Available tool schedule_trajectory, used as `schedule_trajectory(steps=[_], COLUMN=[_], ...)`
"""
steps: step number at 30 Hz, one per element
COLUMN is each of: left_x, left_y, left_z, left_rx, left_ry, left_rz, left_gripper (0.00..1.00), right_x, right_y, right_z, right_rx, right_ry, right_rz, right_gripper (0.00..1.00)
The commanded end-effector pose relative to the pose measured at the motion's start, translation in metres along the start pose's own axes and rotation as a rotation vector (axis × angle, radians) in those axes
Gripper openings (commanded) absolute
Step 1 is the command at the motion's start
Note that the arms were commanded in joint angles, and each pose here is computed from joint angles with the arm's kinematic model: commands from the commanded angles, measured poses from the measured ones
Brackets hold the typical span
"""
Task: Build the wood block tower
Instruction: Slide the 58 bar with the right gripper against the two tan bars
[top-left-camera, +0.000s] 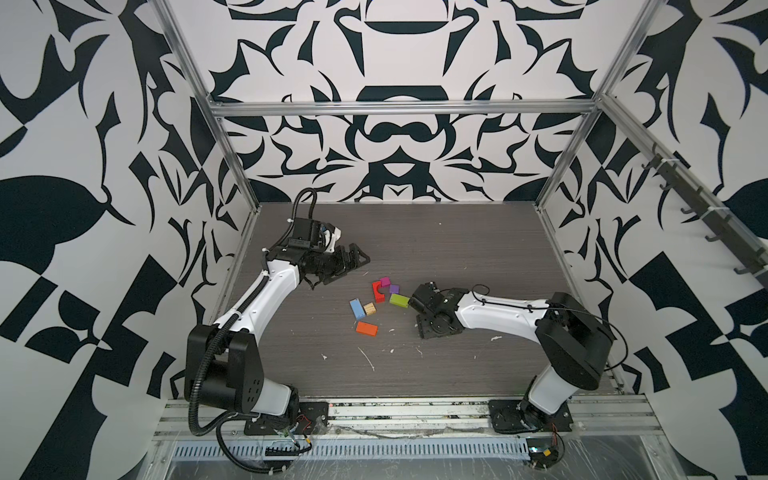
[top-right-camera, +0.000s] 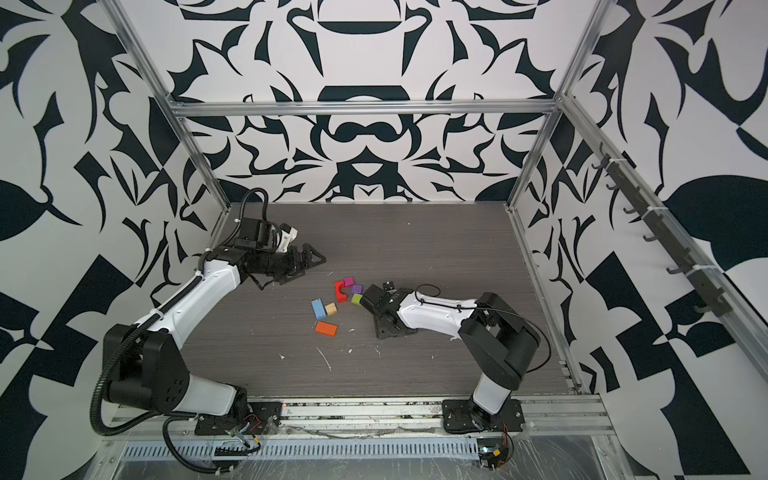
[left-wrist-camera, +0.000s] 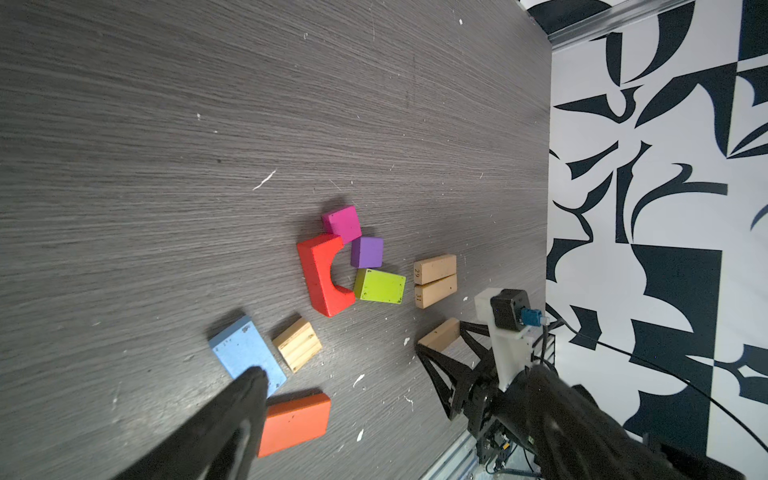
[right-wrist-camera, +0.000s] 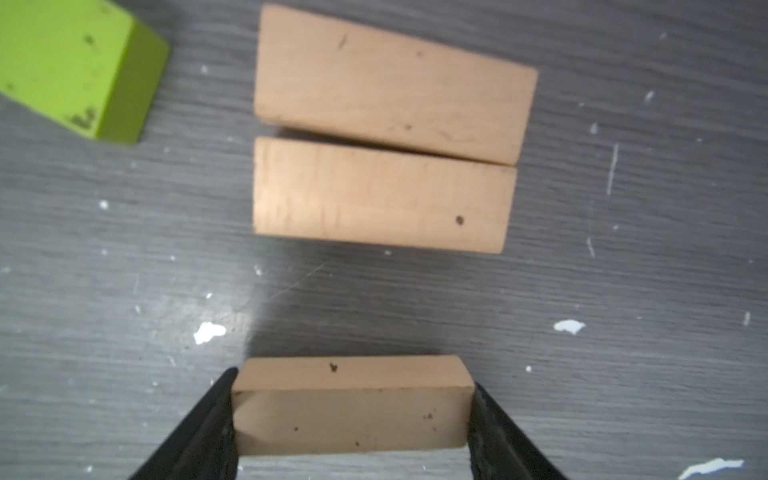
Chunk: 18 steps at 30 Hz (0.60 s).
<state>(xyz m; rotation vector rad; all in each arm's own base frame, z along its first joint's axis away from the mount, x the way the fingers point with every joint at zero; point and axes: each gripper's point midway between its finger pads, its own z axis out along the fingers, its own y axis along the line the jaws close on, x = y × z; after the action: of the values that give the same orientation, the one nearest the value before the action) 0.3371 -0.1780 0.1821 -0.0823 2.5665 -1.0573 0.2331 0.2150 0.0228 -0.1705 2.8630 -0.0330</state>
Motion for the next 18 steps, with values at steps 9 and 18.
schedule_trajectory(steps=[9,18], left_x=[0.006,0.005], left_y=[0.001,0.001], left_z=[0.002,0.001], left_rx=[0.016,0.018], left_ry=[0.015,0.014], left_rz=[-0.006,-0.005], left_gripper=[1.00,1.00], right_x=[-0.018,-0.025], right_y=[0.002,0.002], right_z=[0.004,0.009], right_rx=[-0.036,-0.012], right_ry=[0.016,0.025], right_rz=[0.109,0.102], right_gripper=[0.65,0.65])
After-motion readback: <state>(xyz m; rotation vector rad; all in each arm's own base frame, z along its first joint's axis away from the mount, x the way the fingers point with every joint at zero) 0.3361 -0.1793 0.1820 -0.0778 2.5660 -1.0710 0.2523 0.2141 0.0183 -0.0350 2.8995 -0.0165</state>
